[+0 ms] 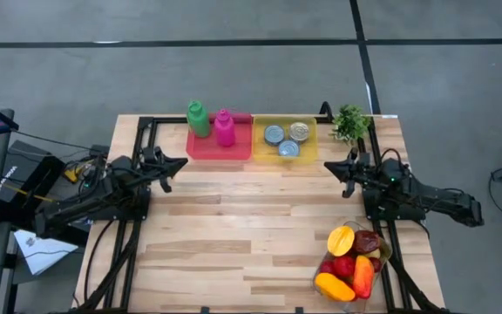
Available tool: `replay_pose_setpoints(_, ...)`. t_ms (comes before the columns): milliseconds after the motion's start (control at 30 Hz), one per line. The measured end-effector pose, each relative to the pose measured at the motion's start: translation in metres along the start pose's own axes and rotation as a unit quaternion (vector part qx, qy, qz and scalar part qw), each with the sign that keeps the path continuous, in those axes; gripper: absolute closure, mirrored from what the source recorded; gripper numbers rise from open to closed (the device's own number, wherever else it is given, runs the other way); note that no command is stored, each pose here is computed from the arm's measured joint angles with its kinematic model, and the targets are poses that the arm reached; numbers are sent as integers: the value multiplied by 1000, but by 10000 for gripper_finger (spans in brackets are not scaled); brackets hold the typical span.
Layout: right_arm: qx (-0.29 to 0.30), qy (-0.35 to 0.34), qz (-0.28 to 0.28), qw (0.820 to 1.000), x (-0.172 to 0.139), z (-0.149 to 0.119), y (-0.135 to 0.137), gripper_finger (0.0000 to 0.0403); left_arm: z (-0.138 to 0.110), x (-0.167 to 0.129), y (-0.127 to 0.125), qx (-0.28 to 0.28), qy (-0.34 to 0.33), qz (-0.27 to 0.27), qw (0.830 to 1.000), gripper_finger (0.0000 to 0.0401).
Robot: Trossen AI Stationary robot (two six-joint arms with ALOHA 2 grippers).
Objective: Pick & Place Food Item
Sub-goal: Return to Home Position
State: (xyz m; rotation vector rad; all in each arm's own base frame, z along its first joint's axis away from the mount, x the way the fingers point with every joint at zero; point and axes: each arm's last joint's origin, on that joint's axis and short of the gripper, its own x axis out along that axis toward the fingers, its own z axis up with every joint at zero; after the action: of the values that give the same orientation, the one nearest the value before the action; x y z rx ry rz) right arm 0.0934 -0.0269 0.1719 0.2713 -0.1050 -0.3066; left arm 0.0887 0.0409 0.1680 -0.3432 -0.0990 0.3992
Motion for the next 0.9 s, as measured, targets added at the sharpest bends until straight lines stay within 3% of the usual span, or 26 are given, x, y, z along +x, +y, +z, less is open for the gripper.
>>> replay_pose_setpoints(300, 41, 20, -5, 999, 0, -4, -1, 396, 0, 0, -1, 1, -3, 9, 1000, 401)
replay_pose_setpoints(900, 42, 22, -5, 999, 0, -4, -1, 390, 0, 0, -1, -1, -8, 9, 1000, 401)
